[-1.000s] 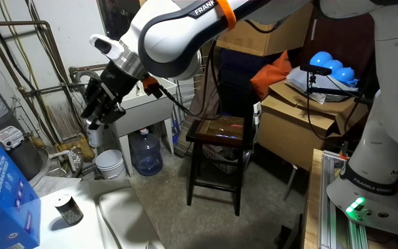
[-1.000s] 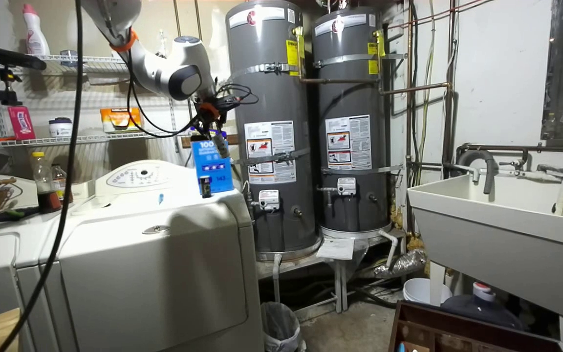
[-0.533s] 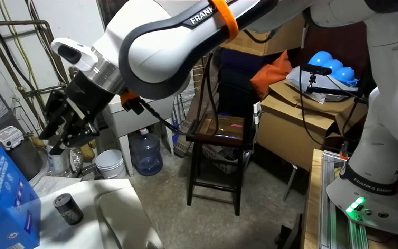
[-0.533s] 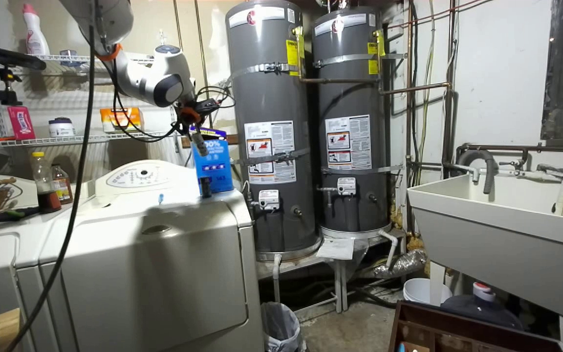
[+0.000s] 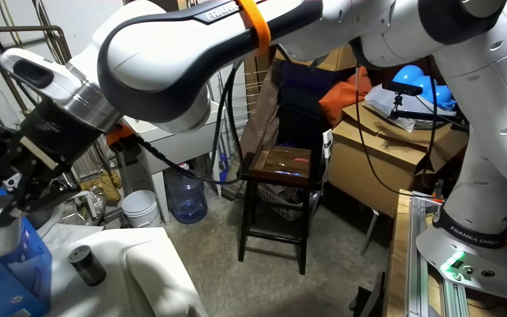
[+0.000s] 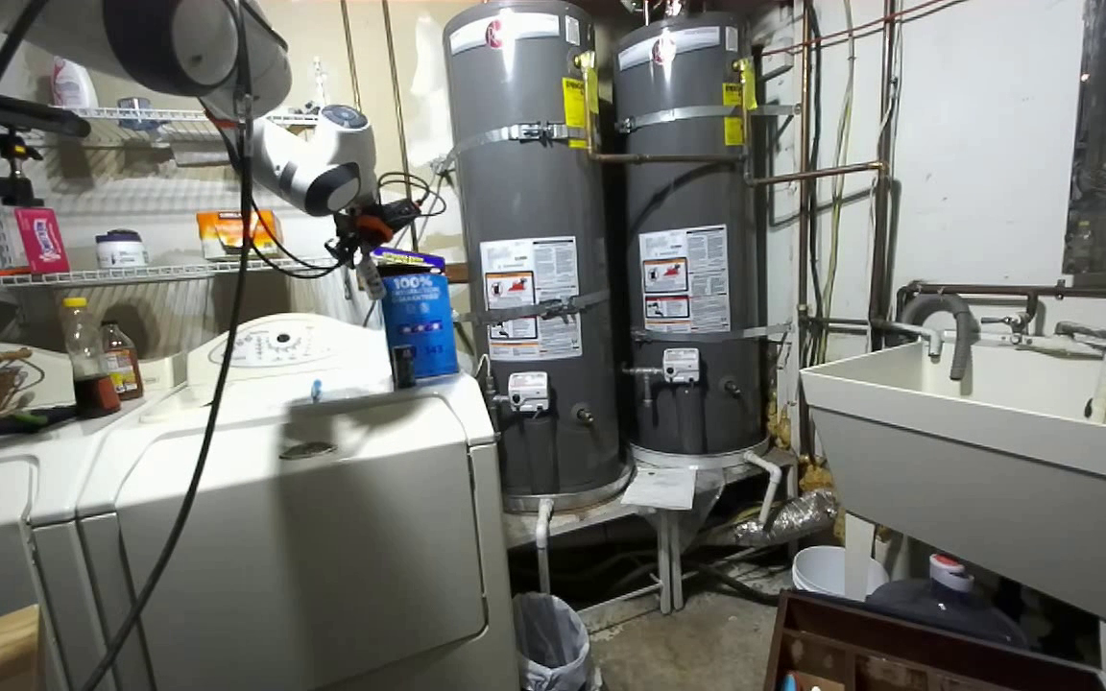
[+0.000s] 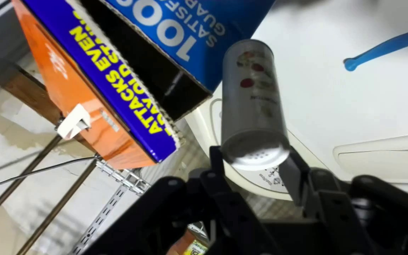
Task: Put the white bottle on the washing machine to the left
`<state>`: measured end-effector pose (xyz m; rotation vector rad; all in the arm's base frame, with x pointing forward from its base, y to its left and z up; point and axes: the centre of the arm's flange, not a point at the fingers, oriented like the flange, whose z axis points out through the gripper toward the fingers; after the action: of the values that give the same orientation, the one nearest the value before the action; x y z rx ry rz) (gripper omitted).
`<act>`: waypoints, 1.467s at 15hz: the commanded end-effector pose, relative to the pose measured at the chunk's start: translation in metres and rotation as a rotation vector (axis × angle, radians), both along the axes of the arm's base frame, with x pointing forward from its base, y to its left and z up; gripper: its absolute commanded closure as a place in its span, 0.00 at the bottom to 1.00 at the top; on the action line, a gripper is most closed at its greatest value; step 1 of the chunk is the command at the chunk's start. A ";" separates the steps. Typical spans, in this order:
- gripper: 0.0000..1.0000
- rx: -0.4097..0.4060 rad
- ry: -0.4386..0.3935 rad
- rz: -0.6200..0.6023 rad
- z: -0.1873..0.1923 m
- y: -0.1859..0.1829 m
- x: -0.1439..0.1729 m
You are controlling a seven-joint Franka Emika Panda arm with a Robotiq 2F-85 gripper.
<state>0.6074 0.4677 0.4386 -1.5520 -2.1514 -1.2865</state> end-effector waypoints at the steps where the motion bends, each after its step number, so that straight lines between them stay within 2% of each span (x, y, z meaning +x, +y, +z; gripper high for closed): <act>1: 0.81 -0.030 0.123 0.061 -0.019 0.003 0.014; 3: 0.81 -0.051 0.151 0.139 -0.031 0.013 0.014; 6: 0.81 -0.043 0.115 0.263 -0.032 0.039 0.014; 7: 0.81 -0.064 0.134 0.187 -0.037 0.017 -0.001; 8: 0.56 -0.060 0.135 0.196 -0.037 0.020 -0.002; 11: 0.56 -0.063 0.138 0.192 -0.039 0.018 -0.001; 12: 0.81 -0.063 0.138 0.191 -0.039 0.017 0.000; 14: 0.81 -0.071 0.169 0.181 -0.037 0.043 0.004; 16: 0.81 -0.075 0.192 0.229 -0.036 0.073 -0.002; 18: 0.81 -0.065 0.237 0.267 -0.039 0.101 -0.016; 22: 0.81 -0.030 0.314 0.256 -0.050 0.137 -0.047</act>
<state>0.5557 0.5723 0.3932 -1.3047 -2.1623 -0.8884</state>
